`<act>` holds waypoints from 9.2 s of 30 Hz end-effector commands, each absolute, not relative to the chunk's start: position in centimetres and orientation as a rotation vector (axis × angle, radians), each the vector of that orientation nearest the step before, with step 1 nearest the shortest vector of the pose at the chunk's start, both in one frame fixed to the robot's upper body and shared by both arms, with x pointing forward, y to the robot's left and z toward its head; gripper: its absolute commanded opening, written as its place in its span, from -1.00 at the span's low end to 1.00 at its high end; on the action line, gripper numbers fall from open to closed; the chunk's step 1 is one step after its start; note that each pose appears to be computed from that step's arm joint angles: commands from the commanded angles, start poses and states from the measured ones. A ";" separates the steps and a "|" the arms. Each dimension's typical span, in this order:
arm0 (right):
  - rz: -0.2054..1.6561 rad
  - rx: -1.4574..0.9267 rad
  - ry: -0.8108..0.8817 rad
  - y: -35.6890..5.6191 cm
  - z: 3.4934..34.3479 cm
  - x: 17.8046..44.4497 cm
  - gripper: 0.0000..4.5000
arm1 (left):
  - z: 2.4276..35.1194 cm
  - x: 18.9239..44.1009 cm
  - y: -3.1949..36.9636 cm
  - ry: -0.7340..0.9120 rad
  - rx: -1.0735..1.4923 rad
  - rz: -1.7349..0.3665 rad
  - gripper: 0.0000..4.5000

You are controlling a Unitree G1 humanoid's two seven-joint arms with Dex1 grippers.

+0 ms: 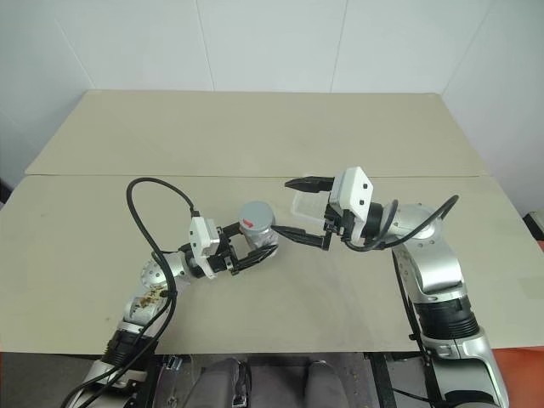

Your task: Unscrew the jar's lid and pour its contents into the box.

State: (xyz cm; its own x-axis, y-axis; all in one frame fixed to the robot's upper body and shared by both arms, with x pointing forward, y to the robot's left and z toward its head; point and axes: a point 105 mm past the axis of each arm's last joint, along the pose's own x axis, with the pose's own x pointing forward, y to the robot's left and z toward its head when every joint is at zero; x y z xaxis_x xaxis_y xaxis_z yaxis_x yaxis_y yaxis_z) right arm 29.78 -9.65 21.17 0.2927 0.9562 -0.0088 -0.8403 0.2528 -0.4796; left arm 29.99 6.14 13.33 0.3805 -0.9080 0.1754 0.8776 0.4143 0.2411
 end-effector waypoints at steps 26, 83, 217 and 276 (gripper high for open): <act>1.402 -0.354 -0.328 -6.3 23.2 28.3 0.97 | 14.3 29.6 5.7 -0.363 0.137 -1.152 0.23; 1.075 -0.184 -0.361 -11.8 24.9 30.8 0.43 | 13.6 29.6 5.8 -0.351 0.173 -1.149 0.23; 0.393 -0.443 0.036 -19.1 16.4 28.4 0.99 | 22.9 43.7 -5.2 -1.023 2.183 -0.440 0.23; 0.493 -0.490 0.022 -17.2 16.0 30.5 0.99 | 14.1 39.6 7.4 -0.162 0.091 -0.528 0.23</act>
State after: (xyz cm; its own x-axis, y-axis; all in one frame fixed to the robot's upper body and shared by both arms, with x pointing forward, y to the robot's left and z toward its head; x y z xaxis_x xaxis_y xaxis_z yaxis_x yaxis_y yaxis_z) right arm 30.33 -17.35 14.65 0.8798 0.4381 -0.1842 -0.4741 0.7823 -0.4041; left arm 39.72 7.58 13.01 0.8573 -0.5069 0.0898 0.5011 0.8617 0.0798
